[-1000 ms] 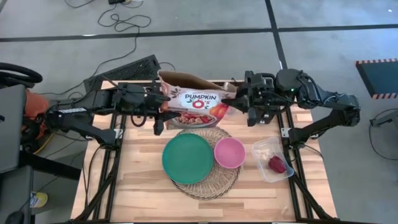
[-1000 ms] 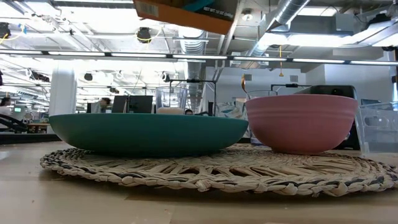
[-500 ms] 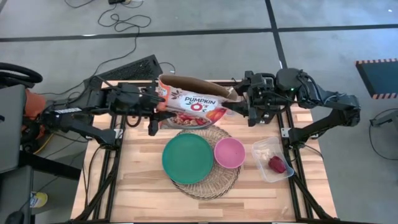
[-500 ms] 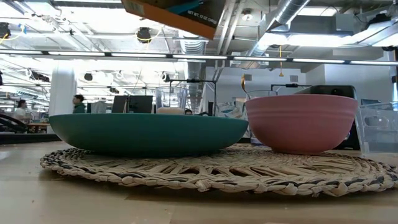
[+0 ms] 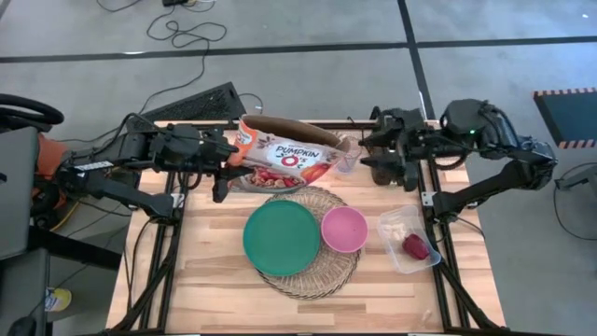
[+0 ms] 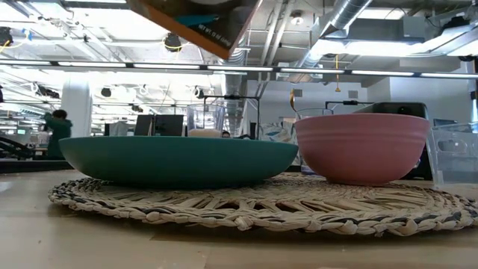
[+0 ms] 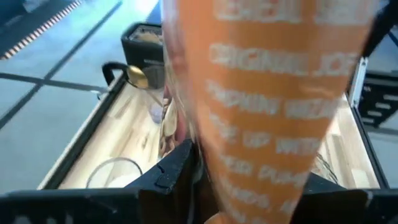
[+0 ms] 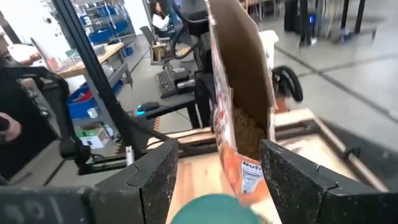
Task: Arrange a breakfast setting
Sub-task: Pour the cereals from the box into the pink bowl
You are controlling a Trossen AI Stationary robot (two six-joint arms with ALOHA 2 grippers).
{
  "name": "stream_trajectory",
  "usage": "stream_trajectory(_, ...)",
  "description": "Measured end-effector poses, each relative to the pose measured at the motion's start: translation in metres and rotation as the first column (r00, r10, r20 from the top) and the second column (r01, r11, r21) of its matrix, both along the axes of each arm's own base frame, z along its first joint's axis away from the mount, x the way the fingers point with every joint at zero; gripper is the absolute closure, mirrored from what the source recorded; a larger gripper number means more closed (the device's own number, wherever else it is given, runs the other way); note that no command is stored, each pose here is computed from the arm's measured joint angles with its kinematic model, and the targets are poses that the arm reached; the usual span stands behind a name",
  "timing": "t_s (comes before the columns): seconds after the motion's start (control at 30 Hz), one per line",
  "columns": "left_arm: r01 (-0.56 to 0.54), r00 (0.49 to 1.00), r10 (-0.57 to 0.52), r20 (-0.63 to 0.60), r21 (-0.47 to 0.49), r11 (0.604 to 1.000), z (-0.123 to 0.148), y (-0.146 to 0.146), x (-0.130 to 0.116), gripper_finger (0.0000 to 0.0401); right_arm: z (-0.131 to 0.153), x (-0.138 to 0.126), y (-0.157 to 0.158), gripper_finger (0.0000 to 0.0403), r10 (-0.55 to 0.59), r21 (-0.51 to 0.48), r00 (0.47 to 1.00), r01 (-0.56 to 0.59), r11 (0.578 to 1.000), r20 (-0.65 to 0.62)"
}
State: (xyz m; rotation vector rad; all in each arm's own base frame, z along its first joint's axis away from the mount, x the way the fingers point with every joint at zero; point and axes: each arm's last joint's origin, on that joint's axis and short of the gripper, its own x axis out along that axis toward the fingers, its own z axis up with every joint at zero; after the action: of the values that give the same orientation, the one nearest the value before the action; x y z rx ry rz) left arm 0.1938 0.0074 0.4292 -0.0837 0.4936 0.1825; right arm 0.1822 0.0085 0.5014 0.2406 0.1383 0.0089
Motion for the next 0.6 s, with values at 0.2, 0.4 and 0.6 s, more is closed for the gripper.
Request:
stream_trajectory(0.2,0.042,0.998,-0.042,-0.037,0.019,0.999,-0.004,-0.001,0.002,0.0308,-0.007,-0.014,0.007,0.0149,-0.022,0.077,0.998,0.026,0.997,-0.057)
stream_trajectory(0.4,0.052,0.998,-0.051,-0.04,0.035,0.998,-0.003,-0.001,0.001,0.0337,-0.016,-0.008,0.018,0.0149,-0.039,0.09,0.996,0.047,0.995,-0.084)
stream_trajectory(0.6,0.08,0.995,-0.079,-0.06,0.013,0.997,-0.005,-0.002,0.0,0.0338,-0.019,-0.007,0.027,0.0149,-0.008,0.125,0.994,0.021,0.992,-0.107)
